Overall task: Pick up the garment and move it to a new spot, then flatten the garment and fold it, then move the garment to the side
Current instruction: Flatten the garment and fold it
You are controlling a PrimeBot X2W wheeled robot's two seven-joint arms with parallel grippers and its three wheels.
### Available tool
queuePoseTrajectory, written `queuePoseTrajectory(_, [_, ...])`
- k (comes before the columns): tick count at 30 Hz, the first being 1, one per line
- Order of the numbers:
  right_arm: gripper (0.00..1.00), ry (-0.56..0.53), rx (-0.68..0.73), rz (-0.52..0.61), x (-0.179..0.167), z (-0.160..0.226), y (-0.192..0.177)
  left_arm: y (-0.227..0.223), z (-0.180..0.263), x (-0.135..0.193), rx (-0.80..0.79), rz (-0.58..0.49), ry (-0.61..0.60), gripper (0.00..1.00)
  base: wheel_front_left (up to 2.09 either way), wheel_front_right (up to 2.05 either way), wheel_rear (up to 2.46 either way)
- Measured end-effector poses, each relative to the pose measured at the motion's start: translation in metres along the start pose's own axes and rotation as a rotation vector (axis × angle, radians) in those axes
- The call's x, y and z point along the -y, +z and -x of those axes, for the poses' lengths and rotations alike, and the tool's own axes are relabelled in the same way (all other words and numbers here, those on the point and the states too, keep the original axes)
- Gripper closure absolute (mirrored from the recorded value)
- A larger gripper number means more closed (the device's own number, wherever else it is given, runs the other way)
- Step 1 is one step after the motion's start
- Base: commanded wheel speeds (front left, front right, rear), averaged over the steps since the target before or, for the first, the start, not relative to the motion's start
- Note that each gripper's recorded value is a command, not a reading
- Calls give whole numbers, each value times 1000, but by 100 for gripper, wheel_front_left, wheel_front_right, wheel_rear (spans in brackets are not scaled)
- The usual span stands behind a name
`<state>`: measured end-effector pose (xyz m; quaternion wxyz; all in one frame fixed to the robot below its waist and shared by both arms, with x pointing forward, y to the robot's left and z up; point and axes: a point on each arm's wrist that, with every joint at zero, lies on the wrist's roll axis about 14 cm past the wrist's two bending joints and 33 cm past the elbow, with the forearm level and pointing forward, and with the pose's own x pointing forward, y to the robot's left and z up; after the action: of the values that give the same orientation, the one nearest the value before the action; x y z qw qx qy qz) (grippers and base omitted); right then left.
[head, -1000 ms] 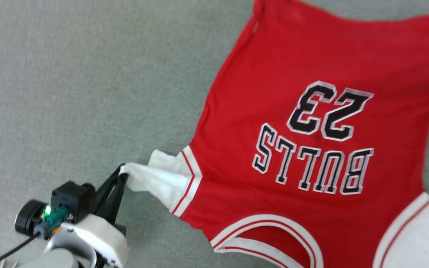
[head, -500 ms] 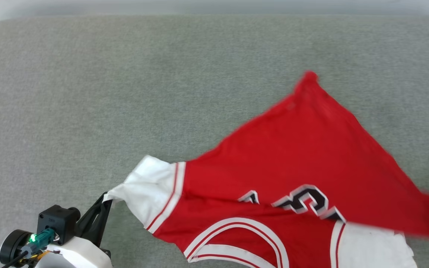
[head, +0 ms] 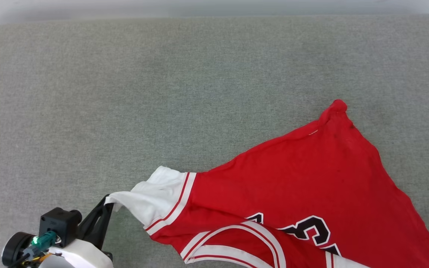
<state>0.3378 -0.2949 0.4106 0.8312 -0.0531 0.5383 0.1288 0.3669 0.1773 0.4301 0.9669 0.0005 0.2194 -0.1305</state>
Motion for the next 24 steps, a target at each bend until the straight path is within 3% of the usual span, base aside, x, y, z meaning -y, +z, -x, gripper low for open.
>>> queuePoseTrajectory(6, [0,-37,194,94,8,18,89,-2,-3,1,0,2,-9,100,0,0,0])
queuePoseTrajectory(11, [0,-29,215,194,-6,14,137,-4,-9,0,-4,0,-5,100,0,0,0])
queuePoseTrajectory(17, [0,3,126,258,-30,-26,165,-4,-19,2,1,5,-16,100,0,0,0])
queuePoseTrajectory(24, [0,35,37,244,-46,-86,182,-9,-28,-5,-7,13,8,100,0,0,0])
